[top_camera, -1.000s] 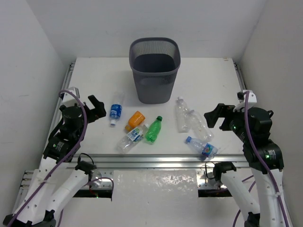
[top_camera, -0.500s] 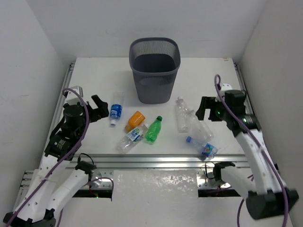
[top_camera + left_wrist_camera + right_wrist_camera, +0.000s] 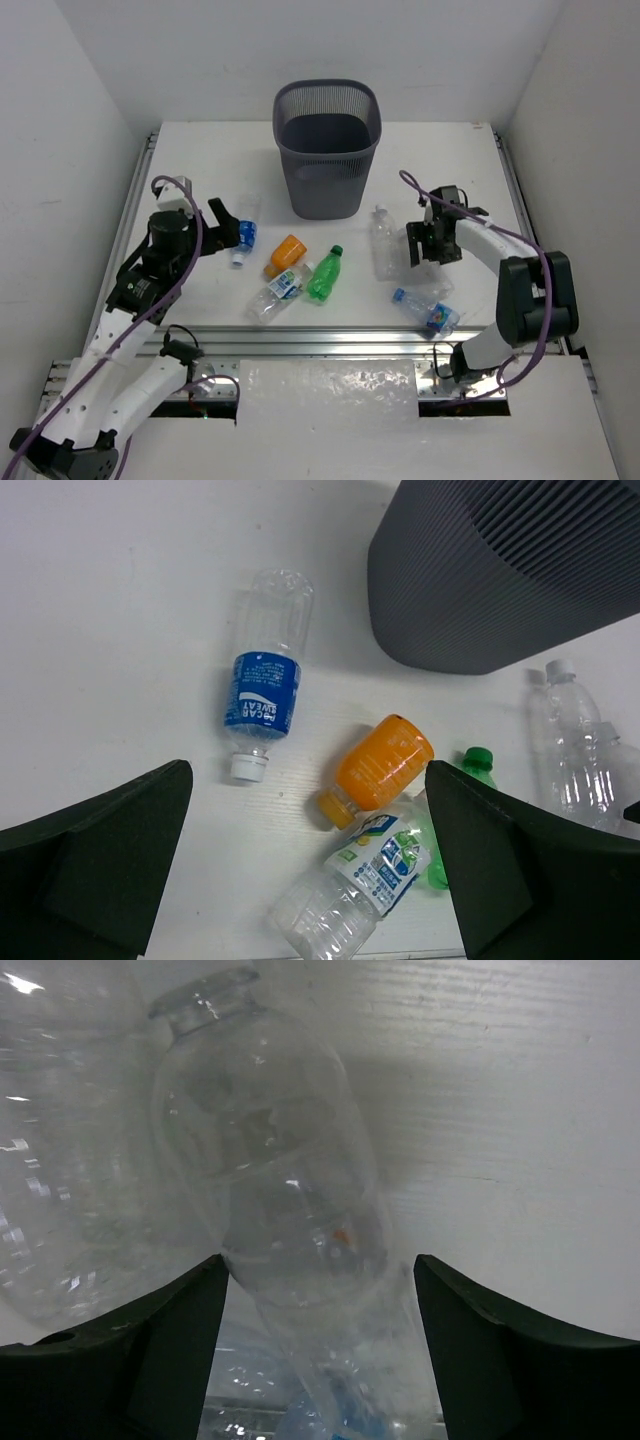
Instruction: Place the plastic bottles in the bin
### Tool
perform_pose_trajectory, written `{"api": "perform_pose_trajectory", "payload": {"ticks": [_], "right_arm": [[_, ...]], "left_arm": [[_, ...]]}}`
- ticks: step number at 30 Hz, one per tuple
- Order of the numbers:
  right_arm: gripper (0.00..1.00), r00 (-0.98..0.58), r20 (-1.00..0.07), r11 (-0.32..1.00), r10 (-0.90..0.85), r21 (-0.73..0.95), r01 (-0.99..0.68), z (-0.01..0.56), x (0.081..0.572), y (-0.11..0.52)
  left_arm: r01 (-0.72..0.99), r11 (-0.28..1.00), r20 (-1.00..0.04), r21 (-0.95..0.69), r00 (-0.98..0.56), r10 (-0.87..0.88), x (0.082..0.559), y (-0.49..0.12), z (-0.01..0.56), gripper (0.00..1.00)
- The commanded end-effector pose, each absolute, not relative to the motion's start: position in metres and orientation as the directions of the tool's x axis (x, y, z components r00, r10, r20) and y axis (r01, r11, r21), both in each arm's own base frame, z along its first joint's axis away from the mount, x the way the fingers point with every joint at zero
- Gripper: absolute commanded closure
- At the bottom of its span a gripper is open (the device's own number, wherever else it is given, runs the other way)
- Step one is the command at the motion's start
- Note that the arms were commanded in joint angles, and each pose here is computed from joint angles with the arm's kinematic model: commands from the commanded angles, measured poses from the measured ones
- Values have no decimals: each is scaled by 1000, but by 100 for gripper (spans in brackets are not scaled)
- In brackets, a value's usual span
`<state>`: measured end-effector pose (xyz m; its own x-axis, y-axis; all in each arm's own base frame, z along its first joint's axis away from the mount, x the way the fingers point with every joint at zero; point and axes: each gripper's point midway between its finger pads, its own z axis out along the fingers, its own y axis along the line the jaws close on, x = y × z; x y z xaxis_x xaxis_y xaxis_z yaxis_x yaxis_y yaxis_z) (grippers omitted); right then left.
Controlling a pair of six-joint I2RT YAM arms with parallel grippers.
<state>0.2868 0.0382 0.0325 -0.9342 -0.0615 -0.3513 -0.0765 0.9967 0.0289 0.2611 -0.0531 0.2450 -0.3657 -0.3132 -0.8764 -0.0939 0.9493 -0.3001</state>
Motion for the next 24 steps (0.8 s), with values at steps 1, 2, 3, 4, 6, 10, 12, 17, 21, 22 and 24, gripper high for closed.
{"api": "perform_pose_trajectory", "payload": {"ticks": [1,2,3,4,6,10,12,17,21,22,24], "right_arm": [[26,-928,-365,997,-71,-25,-66,19,295,28],[32,-931,-360,998,-59,-37,-49,17,295,24],[35,-928,-370,996,-46,-83,-16,18,299,14],[40,-923,-382,995,-33,-101,6,19,301,9],[58,-900,-436,986,-4,-153,70,35,308,-5],[74,-765,-644,987,12,-117,114,103,326,-3],[75,-668,-744,992,-8,-88,86,143,334,7],[76,-458,-889,882,3,218,-417,243,306,111],[77,-385,-920,459,75,375,-806,312,238,188],[77,-411,-906,365,102,418,-831,324,220,199],[77,-357,-926,213,122,376,-902,351,188,209]], "left_arm": [[-52,947,-891,-316,-327,-315,269,-58,262,0],[-42,947,-886,-319,-340,-314,271,-62,261,0],[-35,944,-883,-329,-343,-321,272,-64,264,0],[-30,942,-879,-335,-350,-324,273,-67,265,0],[25,931,-857,-365,-399,-325,278,-83,265,1],[247,855,-843,-456,-428,-327,274,-127,294,1],[373,781,-844,-501,-408,-347,269,-153,323,1],[697,465,-838,-546,-451,-308,231,-239,374,0],[870,206,-878,-448,-384,-286,178,-302,424,0],[871,209,-880,-444,-381,-282,180,-310,424,0],[879,202,-886,-432,-371,-279,179,-324,429,0]]}}
